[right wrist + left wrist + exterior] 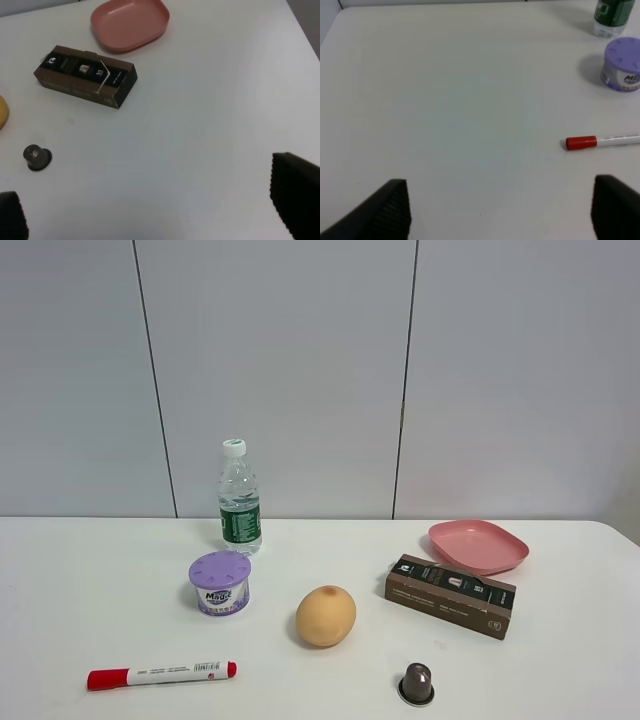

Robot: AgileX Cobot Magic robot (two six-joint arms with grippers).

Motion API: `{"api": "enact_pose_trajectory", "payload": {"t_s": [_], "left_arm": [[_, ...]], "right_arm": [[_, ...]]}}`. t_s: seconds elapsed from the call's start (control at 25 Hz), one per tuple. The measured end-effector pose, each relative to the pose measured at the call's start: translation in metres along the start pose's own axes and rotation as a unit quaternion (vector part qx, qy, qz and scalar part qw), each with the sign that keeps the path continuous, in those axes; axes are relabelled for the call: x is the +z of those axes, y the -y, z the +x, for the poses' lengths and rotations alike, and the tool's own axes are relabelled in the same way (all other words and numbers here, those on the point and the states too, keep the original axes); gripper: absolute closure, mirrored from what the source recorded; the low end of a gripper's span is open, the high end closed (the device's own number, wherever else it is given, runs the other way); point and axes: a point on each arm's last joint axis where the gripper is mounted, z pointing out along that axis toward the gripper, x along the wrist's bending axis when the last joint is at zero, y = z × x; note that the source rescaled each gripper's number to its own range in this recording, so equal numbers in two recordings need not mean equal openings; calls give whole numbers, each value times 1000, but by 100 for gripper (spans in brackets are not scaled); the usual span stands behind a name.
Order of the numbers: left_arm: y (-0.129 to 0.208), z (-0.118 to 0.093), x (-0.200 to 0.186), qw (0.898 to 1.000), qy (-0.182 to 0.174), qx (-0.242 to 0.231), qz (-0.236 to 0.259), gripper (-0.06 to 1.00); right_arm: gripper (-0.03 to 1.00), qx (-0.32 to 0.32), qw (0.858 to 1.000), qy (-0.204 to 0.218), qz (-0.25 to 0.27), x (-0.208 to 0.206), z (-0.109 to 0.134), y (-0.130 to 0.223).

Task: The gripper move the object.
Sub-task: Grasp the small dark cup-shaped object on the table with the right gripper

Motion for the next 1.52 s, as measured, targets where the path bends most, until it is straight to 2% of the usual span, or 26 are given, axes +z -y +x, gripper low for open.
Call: {"api": "enact_pose_trajectory", "payload": {"t_s": [1.52], "left_arm": [[0,0,0,1000,0,0,0,-6]], "right_arm": [[-3,0,1000,0,0,0,0,0]]}}
